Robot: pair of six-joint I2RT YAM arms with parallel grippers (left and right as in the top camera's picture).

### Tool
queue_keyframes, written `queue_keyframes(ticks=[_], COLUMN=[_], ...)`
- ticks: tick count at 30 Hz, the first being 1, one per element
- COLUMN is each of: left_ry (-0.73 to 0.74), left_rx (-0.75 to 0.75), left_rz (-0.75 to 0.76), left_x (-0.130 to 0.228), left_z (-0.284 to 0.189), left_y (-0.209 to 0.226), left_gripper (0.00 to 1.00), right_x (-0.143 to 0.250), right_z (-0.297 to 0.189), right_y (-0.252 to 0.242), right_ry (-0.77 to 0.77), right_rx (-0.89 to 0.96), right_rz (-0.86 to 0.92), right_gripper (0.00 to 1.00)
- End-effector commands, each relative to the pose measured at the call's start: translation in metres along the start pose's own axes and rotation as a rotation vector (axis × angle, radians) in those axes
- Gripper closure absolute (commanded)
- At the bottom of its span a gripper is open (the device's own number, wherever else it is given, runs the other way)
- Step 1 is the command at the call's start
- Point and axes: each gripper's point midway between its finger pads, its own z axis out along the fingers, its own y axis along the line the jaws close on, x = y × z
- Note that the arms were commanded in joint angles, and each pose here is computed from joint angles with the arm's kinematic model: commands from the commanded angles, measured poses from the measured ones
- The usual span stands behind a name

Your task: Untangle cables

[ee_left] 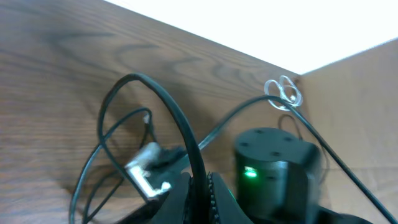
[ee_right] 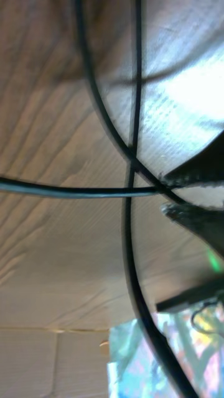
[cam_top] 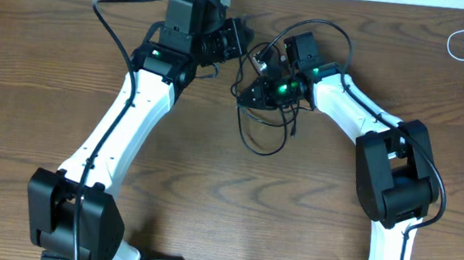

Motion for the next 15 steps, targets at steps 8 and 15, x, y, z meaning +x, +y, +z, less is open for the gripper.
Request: queue_keyframes(ticks=[8,15], left_ry=[-0.068,-0.068], left_rx=[-0.074,-0.074], left_rz=[-0.027,-0.027], left_x=[-0.021,-0.021], left_z=[-0.014,-0.014], left_y=[0.021,0.021], left_gripper=[0.93,0.93], right_x=[-0.004,0.009], right_z=[-0.006,0.003], right_y=[0.01,0.027], right_ry=[-0.005,0.043], right_rx=[-0.042,-0.076], right_rz=[-0.043,-0.031], right_gripper=[0.87,0.51])
